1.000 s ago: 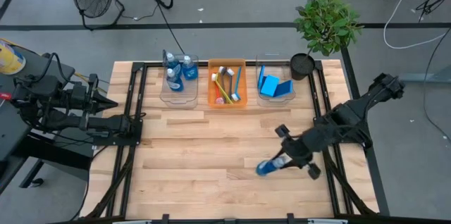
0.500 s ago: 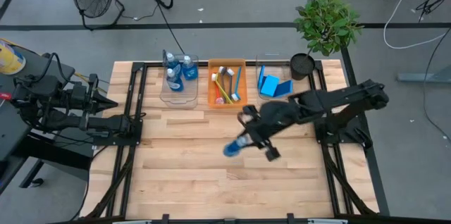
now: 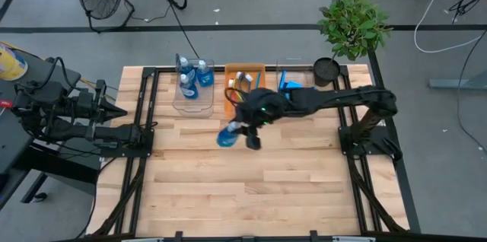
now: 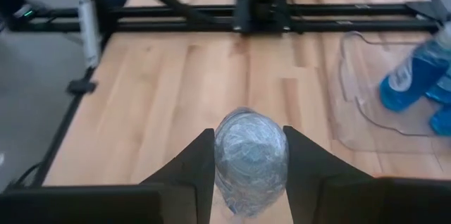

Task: Pick & Place Kitchen Sink Supplies
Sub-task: Put the dish soap into the left transparent bin

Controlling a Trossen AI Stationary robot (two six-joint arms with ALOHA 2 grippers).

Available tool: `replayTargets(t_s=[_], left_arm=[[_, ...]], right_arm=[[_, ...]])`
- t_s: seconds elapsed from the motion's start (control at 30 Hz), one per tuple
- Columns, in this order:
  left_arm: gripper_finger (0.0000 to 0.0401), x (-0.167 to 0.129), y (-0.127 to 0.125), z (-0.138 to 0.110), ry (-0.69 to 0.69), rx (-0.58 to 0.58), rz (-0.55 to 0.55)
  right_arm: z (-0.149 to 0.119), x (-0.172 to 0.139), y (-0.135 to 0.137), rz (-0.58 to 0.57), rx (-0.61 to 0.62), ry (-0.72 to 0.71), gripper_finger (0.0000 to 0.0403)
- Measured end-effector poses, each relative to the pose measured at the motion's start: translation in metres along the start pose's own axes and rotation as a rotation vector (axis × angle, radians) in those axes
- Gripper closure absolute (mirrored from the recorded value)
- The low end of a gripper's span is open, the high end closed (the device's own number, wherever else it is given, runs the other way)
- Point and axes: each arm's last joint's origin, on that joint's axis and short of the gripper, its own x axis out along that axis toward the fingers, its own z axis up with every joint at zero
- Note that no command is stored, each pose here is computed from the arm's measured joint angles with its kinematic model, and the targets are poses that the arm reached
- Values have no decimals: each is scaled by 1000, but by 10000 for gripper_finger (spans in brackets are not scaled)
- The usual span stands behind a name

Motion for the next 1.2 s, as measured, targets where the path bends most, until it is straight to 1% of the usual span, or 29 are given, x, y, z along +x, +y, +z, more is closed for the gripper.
replayTargets(t_s=[0.2,0.4,0.6,0.7,0.9,1.1,1.2], left_arm=[[378,0,0,0,1,0,0],[378,0,0,0,0,0,0],[378,0,0,0,1,0,0],[378,0,0,0,1,0,0],[378,0,0,0,0,0,0],[378,0,0,0,0,0,0],[378,0,0,0,0,0,0]], right_arm=[[-6,35,-23,-38,94,-6,281],[-17,63,-35,-61,111,17,281],[-29,84,-40,-123,114,66,281],[-34,92,-42,-147,101,85,281],[-49,111,-44,-148,110,147,281],[-51,111,-45,-173,107,154,281],[-51,111,-45,-175,113,154,269]])
